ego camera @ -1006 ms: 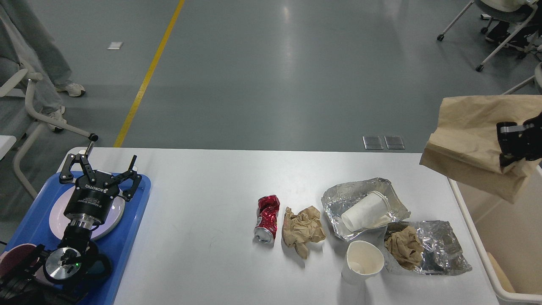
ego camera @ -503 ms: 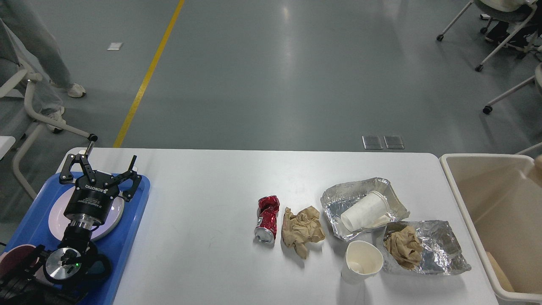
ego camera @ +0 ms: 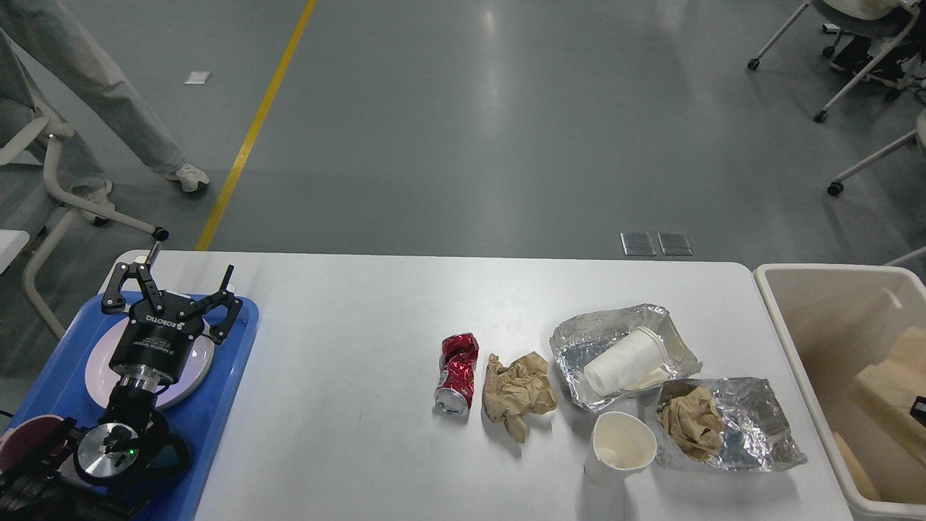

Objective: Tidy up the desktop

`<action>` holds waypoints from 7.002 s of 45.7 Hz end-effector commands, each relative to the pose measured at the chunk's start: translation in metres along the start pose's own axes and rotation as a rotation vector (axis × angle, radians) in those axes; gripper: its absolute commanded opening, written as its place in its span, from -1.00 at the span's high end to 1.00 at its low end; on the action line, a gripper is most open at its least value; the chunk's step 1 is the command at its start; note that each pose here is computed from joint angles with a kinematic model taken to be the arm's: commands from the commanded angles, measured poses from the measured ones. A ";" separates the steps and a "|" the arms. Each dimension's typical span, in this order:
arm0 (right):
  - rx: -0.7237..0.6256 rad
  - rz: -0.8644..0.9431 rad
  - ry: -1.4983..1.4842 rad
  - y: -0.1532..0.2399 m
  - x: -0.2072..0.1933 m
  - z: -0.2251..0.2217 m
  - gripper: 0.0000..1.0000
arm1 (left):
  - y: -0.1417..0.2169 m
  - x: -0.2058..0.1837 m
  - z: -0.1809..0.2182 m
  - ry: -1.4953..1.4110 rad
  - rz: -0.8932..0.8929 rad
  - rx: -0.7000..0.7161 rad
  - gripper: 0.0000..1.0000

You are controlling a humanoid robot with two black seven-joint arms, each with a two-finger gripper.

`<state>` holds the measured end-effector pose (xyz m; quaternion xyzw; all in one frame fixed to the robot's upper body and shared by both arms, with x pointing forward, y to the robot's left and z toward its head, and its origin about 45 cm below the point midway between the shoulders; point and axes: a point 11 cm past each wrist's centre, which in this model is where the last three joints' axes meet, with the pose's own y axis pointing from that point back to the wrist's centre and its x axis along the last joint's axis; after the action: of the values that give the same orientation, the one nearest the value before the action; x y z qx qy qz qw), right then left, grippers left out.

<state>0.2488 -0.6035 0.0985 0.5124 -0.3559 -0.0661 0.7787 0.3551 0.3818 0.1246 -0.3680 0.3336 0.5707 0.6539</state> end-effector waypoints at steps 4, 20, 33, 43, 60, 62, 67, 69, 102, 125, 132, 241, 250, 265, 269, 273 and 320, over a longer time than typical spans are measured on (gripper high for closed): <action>-0.019 0.041 0.026 -0.026 -0.037 -0.004 1.00 | 0.000 0.000 0.000 0.000 0.000 0.000 -0.93; -0.030 0.089 0.031 -0.037 -0.060 -0.006 1.00 | 0.000 0.000 0.000 0.000 0.000 0.000 -0.93; -0.005 0.218 0.032 -0.036 -0.049 -0.015 -1.00 | 0.000 0.000 0.000 0.000 0.000 0.000 -0.93; 0.010 0.230 0.028 -0.035 -0.047 -0.021 -1.00 | 0.000 0.000 0.000 0.000 0.000 0.000 -0.93; 0.014 0.219 0.027 -0.036 -0.049 -0.023 -1.00 | 0.000 0.000 0.000 0.000 0.000 0.000 -0.93; 0.026 0.207 0.020 -0.034 -0.047 -0.029 -1.00 | -0.001 0.000 0.000 0.000 -0.001 0.000 -0.93; 0.027 0.179 -0.002 -0.023 -0.029 -0.022 -1.00 | 0.000 0.000 0.000 0.000 0.000 0.000 -0.93; 0.044 0.161 -0.012 -0.017 -0.023 -0.026 -1.00 | -0.001 0.000 0.000 0.000 -0.001 0.000 -0.93; 0.156 -0.401 0.627 0.273 0.041 -0.181 -1.00 | 0.000 0.000 0.000 0.000 -0.001 0.000 -0.93; 0.308 -0.284 0.659 0.399 0.010 -0.234 -0.87 | 0.000 0.000 0.000 0.000 0.002 0.000 -0.93; 0.339 -0.284 0.685 0.403 0.005 -0.246 -1.00 | -0.001 0.000 0.000 0.000 -0.001 0.000 -0.93; 0.375 -0.415 0.747 0.231 -0.160 -0.318 1.00 | -0.001 -0.001 0.000 0.001 -0.004 0.000 -0.93; 0.379 -0.429 0.682 0.289 -0.108 -0.301 1.00 | 0.000 0.000 0.000 0.001 -0.003 0.000 -0.93; 0.305 -0.388 0.618 0.361 -0.016 -0.241 1.00 | -0.001 -0.001 0.000 0.000 -0.003 0.000 -0.93; 0.315 -0.386 0.587 0.369 -0.004 -0.232 1.00 | 0.000 0.000 0.000 0.001 -0.003 0.000 -0.93; 0.321 -0.389 0.542 0.365 0.003 -0.224 1.00 | -0.001 -0.001 0.000 0.001 -0.004 0.000 -0.93; 0.031 -0.070 0.138 0.024 0.017 -0.051 1.00 | 0.000 0.000 0.000 0.000 -0.001 0.000 -0.93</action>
<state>0.3054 -0.5419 0.1583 0.5639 -0.2540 -0.0779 0.7819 0.3550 0.3818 0.1246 -0.3683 0.3335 0.5702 0.6542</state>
